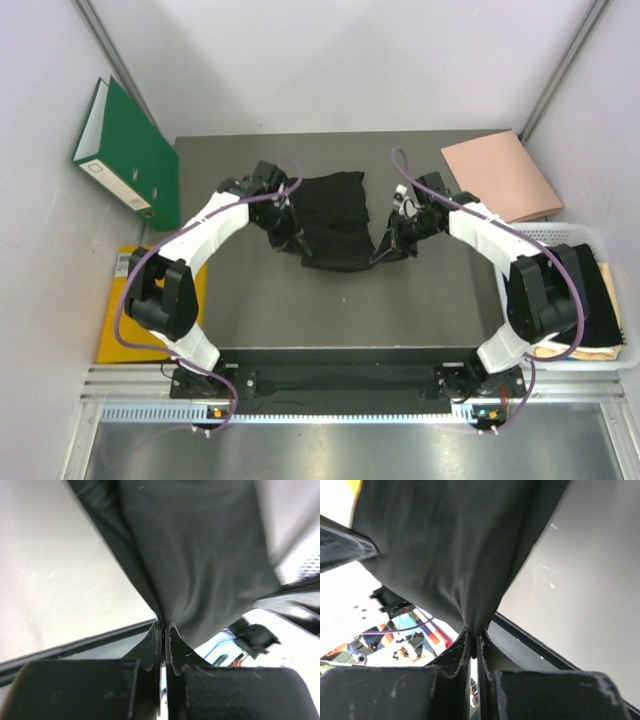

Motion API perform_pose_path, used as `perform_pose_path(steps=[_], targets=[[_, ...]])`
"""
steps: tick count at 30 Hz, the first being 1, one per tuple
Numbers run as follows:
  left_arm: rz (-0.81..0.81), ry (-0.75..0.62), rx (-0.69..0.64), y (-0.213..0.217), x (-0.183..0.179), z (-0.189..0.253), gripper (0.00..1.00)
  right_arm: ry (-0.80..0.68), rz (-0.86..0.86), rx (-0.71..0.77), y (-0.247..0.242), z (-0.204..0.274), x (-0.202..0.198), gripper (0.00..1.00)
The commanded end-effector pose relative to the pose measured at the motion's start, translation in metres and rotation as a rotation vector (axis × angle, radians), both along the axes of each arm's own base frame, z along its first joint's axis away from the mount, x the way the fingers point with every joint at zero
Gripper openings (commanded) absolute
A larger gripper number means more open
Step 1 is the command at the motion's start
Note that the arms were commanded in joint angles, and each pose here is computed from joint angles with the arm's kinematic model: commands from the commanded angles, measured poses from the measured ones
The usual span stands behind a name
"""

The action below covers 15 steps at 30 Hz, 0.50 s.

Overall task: Fold and stack the t-shirts
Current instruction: Fold the long partially folded tshirt into a neat square

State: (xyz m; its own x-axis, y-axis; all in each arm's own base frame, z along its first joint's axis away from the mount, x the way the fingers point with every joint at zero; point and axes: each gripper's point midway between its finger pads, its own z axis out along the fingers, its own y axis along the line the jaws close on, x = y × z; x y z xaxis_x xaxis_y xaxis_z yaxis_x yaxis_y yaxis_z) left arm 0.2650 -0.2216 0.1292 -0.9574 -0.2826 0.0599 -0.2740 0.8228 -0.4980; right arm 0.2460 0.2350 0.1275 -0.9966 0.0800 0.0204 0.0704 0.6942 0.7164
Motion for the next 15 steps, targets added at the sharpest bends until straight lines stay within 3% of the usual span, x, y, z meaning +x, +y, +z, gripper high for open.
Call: perform_pose_path(steps=[1,7,15], targets=[[-0.001,-0.084,-0.044,-0.004,0.036,0.046,0.0,-0.108,0.046,0.075,0.013,0.044,0.021,0.0],[0.023,-0.106,-0.102,-0.013,0.084,0.06,0.0,-0.189,0.084,0.11,0.032,0.056,0.084,0.01],[0.096,-0.138,-0.181,0.004,0.145,0.045,0.0,-0.315,0.04,0.178,0.053,0.064,0.185,0.02]])
